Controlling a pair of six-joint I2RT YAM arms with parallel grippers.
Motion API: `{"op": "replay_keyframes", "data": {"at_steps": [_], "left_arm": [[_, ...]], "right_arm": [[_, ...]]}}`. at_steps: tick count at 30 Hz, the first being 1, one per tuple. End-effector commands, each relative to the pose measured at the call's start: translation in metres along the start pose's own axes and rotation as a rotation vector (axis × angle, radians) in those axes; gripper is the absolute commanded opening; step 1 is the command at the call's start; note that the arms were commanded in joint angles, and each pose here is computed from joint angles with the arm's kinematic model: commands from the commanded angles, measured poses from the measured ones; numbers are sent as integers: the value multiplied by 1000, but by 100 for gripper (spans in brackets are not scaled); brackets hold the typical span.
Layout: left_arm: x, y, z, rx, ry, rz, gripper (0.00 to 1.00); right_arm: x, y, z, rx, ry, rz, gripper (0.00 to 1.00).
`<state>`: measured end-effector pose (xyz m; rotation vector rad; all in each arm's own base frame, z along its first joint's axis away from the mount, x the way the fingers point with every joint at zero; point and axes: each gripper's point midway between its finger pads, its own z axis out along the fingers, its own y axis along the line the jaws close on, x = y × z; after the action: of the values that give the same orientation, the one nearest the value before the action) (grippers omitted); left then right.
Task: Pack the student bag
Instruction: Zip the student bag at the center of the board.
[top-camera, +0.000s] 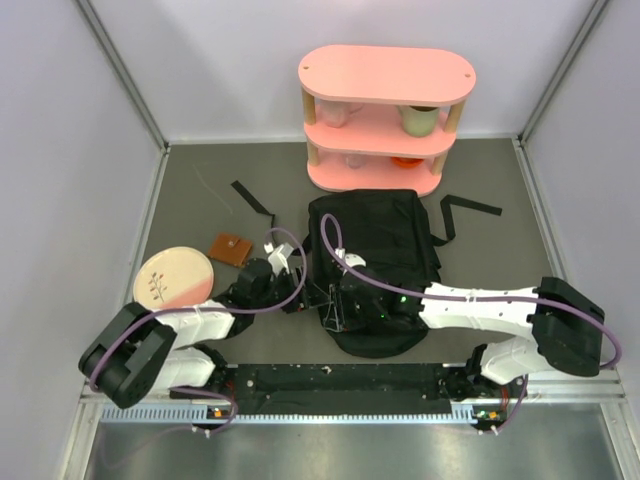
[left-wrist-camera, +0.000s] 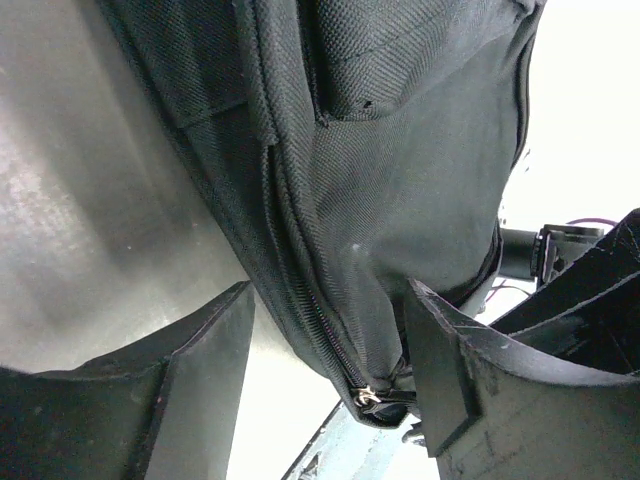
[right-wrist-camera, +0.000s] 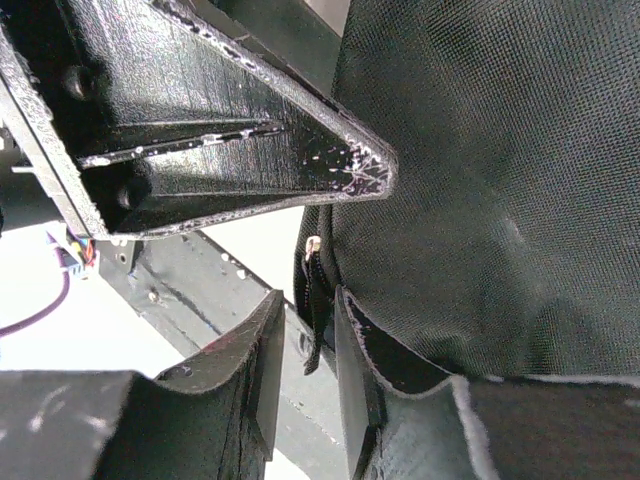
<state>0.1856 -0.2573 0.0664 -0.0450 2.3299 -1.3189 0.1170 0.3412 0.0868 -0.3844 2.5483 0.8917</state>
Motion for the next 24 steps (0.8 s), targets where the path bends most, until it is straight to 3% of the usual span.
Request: {"op": "replay_keyframes", "data": {"at_steps": [1,7,24], "left_arm": [[-17,-30,6,119,-28,27,64],[-18,-35,9,147,-12,28,52],[-17,-42,14,186,16,16,17]], "right_arm": [[-19,21,-1,-48,-48,-9,26],[-17,19,2,-39,-35,-13,21],[-3,1,10,80,27,-72,25]]}}
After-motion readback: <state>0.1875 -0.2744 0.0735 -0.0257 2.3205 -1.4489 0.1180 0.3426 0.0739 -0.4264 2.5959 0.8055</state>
